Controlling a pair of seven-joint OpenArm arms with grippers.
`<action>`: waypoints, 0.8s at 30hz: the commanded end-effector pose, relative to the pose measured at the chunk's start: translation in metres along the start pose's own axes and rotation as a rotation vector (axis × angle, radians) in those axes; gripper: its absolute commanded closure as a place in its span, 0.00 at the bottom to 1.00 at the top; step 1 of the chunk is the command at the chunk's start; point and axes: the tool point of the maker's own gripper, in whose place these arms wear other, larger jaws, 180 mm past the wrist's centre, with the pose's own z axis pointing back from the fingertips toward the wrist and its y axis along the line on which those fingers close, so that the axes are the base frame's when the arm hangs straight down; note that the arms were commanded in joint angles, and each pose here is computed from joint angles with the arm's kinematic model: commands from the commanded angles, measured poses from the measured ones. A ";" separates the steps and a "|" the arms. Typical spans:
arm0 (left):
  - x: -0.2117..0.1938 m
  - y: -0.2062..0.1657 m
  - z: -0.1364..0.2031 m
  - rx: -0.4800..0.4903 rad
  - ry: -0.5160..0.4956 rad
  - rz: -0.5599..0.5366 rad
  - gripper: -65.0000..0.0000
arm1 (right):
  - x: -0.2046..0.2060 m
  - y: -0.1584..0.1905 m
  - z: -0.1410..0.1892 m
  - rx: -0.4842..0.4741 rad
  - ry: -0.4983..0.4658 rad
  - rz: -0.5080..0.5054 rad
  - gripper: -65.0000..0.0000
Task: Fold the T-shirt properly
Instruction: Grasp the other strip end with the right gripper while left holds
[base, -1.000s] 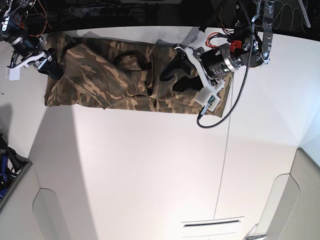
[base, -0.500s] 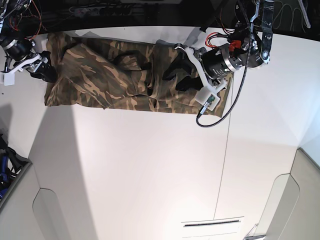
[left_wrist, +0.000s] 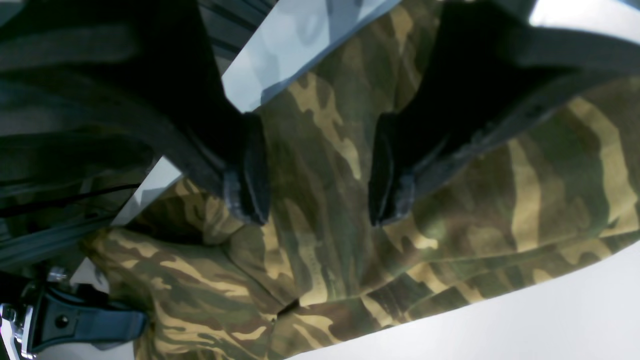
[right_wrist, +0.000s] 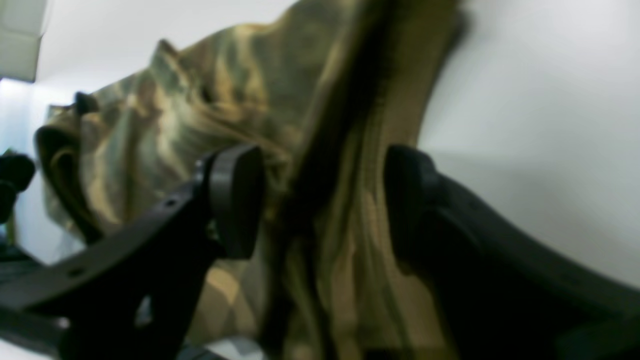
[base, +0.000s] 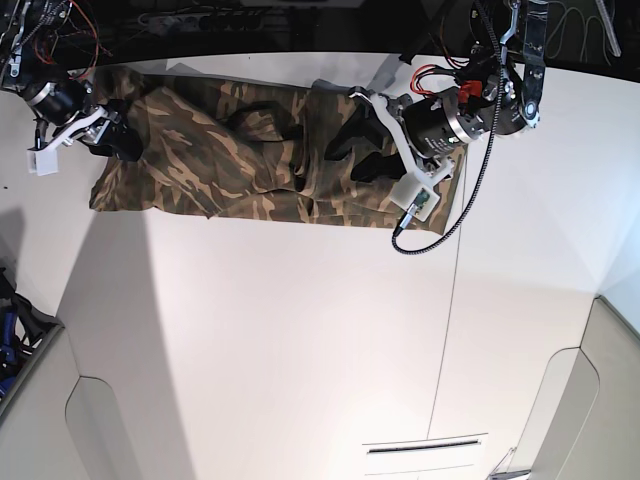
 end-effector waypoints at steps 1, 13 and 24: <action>0.012 -0.004 0.002 -0.016 -0.044 -0.010 0.47 | 0.000 0.001 0.000 0.004 0.012 0.013 0.41; 0.010 -0.004 0.002 -0.015 -0.033 -0.011 0.47 | 0.015 -0.020 0.017 -0.056 -0.058 -0.014 0.41; 0.010 -0.004 0.002 -0.015 -0.033 -0.011 0.47 | 0.017 -0.024 0.020 -0.067 -0.054 -0.010 0.41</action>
